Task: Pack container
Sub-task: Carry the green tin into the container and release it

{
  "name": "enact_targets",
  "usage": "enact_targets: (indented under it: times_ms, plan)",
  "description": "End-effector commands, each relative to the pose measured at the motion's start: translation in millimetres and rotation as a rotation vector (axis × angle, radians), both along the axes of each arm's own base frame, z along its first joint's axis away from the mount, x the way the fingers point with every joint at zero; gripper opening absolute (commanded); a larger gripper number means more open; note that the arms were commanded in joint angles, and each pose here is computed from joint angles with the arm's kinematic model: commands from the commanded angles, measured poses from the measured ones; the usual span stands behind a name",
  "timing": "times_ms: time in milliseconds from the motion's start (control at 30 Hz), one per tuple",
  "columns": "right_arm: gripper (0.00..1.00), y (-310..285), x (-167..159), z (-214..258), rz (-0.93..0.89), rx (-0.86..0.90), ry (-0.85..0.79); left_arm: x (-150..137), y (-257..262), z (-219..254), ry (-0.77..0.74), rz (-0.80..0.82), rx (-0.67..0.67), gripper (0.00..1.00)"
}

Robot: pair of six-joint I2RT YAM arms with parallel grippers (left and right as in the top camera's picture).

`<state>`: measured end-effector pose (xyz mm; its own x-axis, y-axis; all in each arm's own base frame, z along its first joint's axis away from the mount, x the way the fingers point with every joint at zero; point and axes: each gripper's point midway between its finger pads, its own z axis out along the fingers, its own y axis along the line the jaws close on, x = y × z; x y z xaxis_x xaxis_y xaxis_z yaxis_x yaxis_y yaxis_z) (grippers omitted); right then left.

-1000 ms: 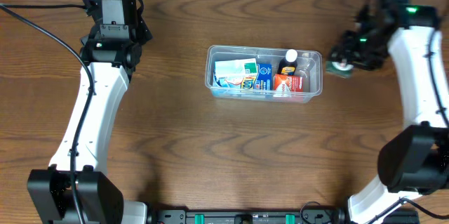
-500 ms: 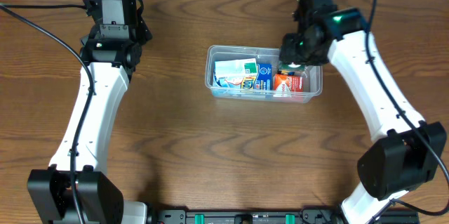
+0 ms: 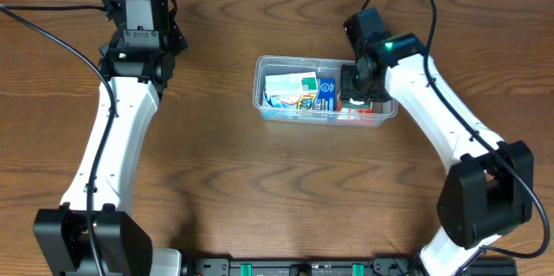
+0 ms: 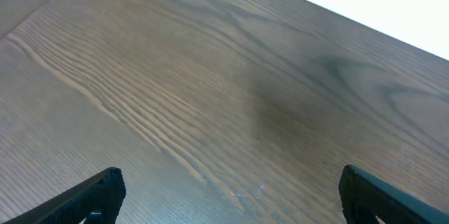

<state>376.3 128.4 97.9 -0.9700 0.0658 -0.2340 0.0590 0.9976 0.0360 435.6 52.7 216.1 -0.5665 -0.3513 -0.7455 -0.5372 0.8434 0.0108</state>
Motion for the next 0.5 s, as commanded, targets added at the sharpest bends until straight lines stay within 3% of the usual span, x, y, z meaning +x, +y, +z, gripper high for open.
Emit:
enact_targets:
  times_ms: [0,233,333,467]
  plan:
    - [0.48,-2.6,-2.4,-11.4,-0.018,-0.015,-0.003,0.2,3.4,1.3,-0.008,0.020,0.001,0.98]
    - [0.50,-1.6,0.5,-27.4,-0.021,-0.004,-0.030,0.2,3.4,1.3,-0.008,0.020,0.001,0.98]
    - [0.66,-1.4,1.0,-28.0,-0.020,-0.004,-0.033,0.2,3.4,1.3,-0.008,0.020,0.001,0.98]
    - [0.80,-1.5,0.8,-28.1,0.002,-0.009,-0.032,0.2,3.4,1.3,-0.008,0.020,0.001,0.98]
